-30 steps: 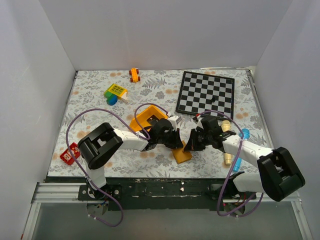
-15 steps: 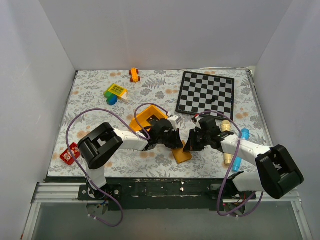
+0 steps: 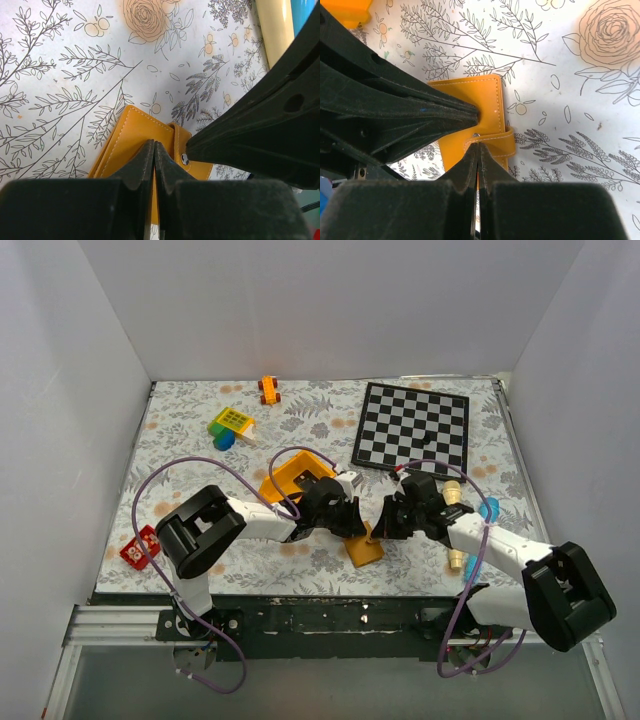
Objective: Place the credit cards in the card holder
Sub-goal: Close the card holder at the center of the board.
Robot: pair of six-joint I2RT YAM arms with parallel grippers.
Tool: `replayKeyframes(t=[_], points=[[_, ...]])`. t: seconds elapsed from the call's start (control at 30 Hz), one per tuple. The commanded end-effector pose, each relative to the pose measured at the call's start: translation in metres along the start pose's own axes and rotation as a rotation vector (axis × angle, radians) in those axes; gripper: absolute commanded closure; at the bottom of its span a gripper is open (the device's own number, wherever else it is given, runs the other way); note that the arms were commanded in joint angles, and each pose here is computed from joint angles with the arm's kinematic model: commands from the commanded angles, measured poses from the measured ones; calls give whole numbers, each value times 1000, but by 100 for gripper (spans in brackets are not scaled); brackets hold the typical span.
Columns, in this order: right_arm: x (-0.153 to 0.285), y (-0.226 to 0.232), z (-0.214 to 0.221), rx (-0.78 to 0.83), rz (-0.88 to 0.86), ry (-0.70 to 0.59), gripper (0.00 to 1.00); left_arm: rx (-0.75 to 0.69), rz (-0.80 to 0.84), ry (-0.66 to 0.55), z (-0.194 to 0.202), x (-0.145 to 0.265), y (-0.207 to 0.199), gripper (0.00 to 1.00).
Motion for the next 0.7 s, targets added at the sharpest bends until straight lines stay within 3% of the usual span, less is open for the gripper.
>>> replayKeyframes(t=[0.0,0.67], points=[[12,3,-5,28,27,-37,99,8,-49,47,13,2,8,100],[3,4,3,16,-22,31,99,9,-52,50,14,3,9,100]])
Point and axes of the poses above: each gripper's point midway between its finger pads, its own x axis back along the fingers, its own y axis along the line the jaws close on, z = x × y, the point moved 9 cm from there along x, back along the fingers, and after that the axes turned 1 degree about -x, right-handed, at the moved point
